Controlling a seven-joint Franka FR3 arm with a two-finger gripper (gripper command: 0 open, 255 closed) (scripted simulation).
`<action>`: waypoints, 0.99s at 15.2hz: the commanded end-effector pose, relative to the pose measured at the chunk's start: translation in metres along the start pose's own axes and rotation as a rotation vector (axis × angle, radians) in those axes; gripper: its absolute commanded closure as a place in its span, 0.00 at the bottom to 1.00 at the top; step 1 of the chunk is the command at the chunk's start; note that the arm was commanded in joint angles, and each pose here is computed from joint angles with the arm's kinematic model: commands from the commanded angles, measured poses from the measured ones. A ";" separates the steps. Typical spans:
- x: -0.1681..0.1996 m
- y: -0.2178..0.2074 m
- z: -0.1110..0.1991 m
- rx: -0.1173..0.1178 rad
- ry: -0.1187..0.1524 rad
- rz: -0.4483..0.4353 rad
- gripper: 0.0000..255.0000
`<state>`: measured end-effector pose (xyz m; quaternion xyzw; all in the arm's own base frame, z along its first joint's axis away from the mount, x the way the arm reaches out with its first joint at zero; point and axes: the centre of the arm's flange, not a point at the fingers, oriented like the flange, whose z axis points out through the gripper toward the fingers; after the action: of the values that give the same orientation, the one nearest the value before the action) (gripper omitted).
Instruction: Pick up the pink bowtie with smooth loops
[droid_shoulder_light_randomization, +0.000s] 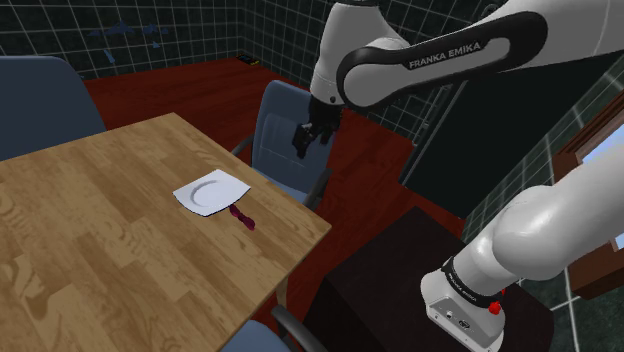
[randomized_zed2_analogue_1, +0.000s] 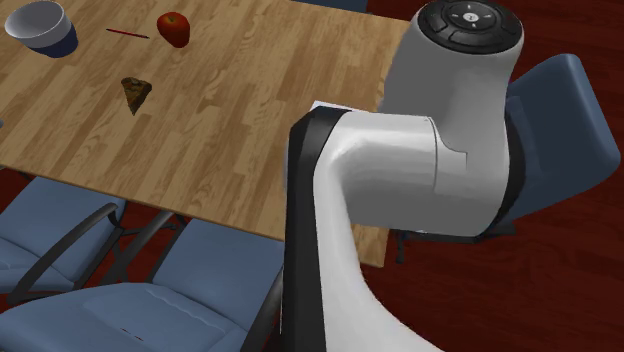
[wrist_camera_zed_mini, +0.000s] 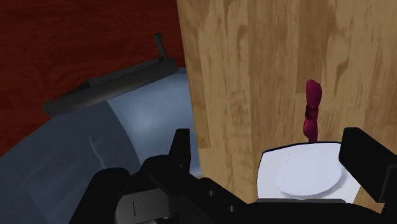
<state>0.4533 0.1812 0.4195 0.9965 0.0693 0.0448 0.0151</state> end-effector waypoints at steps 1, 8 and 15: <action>0.010 -0.012 0.022 0.000 -0.009 -0.008 0.00; 0.047 -0.055 0.097 -0.002 -0.042 -0.036 0.00; 0.080 -0.100 0.174 -0.005 -0.076 -0.064 0.00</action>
<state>0.5311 0.2792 0.2588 0.9949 0.0982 0.0093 0.0207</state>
